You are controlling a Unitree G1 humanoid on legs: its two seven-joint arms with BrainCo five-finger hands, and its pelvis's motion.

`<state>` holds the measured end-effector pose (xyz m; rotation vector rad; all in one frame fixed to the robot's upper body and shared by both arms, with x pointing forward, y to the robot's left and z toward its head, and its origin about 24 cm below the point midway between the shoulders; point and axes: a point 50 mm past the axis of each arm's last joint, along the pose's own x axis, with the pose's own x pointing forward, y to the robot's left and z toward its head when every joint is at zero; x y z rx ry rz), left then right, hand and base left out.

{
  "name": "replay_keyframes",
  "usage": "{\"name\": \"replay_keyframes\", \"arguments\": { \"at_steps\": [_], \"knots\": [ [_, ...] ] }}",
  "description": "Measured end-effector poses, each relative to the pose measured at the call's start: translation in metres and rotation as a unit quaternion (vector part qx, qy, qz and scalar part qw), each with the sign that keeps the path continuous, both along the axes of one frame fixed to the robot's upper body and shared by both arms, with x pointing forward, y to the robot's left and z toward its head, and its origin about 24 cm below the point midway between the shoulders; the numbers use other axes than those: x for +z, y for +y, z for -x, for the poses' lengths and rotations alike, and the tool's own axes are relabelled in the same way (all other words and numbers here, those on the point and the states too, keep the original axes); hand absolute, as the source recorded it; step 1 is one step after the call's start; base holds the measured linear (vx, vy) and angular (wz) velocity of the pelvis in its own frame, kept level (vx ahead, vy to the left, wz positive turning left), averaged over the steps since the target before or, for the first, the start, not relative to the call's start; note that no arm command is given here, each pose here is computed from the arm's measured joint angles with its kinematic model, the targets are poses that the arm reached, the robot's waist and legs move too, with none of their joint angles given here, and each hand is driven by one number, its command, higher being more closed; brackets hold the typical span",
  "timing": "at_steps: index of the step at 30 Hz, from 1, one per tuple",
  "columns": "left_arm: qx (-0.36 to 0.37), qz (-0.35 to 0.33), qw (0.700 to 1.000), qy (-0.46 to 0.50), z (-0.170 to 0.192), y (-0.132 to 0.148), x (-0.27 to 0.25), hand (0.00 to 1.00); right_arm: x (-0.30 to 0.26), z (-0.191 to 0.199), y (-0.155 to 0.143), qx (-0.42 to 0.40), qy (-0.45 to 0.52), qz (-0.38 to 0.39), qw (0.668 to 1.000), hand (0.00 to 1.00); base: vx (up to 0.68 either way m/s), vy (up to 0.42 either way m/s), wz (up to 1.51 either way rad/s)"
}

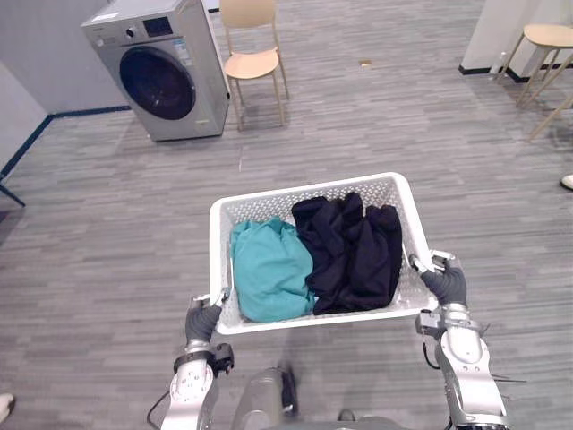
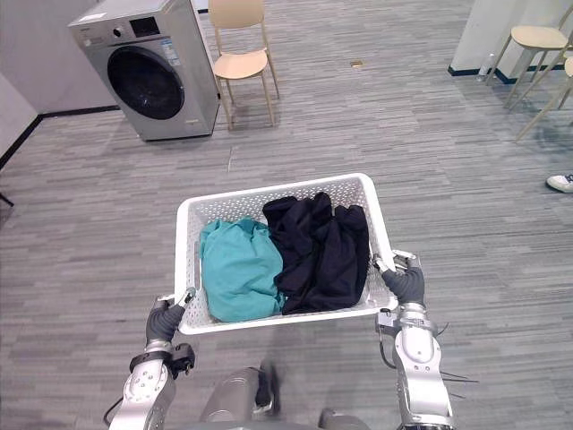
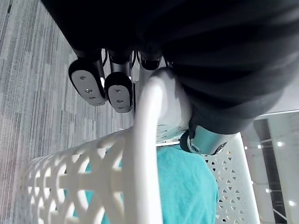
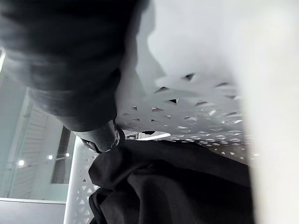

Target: Pick up the laundry basket with both hands and put the clothes into the washing machine.

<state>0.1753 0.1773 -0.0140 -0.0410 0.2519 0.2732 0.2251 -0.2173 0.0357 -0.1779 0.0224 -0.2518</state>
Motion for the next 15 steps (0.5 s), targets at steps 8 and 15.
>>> {"name": "replay_keyframes", "arguments": {
  "at_steps": [8, 15],
  "knots": [
    [-0.013, -0.027, 0.999, 0.036, 0.006, 0.005, -0.01, 1.0, -0.027, -0.002, 0.001, -0.004, 0.057, -0.009, 0.998, 1.0, 0.65, 0.234, -0.2],
    [-0.027, -0.058, 0.997, 0.038, -0.003, 0.012, -0.01, 1.0, -0.039, 0.001, 0.005, -0.006, 0.079, -0.022, 0.997, 1.0, 0.66, 0.073, 0.18]
  ]
}}
